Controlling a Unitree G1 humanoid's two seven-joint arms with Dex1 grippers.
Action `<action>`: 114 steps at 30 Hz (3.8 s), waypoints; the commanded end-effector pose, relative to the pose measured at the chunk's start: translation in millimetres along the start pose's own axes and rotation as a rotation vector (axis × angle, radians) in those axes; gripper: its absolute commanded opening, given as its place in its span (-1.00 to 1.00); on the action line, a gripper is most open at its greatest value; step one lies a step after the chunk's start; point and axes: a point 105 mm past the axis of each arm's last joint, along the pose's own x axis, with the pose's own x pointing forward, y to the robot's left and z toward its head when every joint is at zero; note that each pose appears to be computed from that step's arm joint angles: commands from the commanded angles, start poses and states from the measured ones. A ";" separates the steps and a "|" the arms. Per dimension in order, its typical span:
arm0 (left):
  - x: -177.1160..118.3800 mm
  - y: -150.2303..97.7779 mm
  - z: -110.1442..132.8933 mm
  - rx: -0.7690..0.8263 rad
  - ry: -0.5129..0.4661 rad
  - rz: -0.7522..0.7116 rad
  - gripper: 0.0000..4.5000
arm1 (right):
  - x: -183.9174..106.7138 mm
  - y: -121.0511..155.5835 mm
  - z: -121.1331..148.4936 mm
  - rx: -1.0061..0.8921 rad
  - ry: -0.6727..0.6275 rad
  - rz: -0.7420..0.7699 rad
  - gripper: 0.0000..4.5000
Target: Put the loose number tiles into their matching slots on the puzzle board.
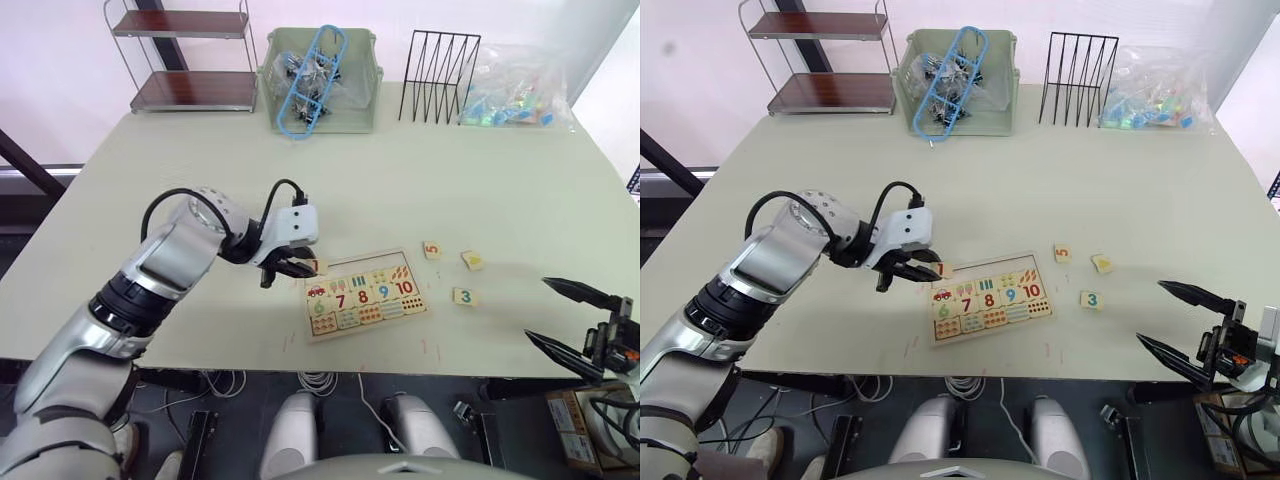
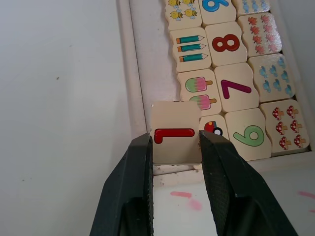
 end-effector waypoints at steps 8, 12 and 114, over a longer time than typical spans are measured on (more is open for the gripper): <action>7.4 4.1 -0.6 -0.038 0.072 -0.002 -0.61 | -2.9 2.1 10.1 -0.052 -0.015 -0.025 1.00; 9.7 3.3 -2.4 -0.047 0.086 -0.006 -0.61 | -2.6 2.5 10.3 -0.053 -0.016 -0.027 1.00; 19.2 18.4 -34.2 0.061 -0.233 -0.047 -0.97 | -2.8 -1.0 11.8 -0.046 -0.015 -0.053 1.00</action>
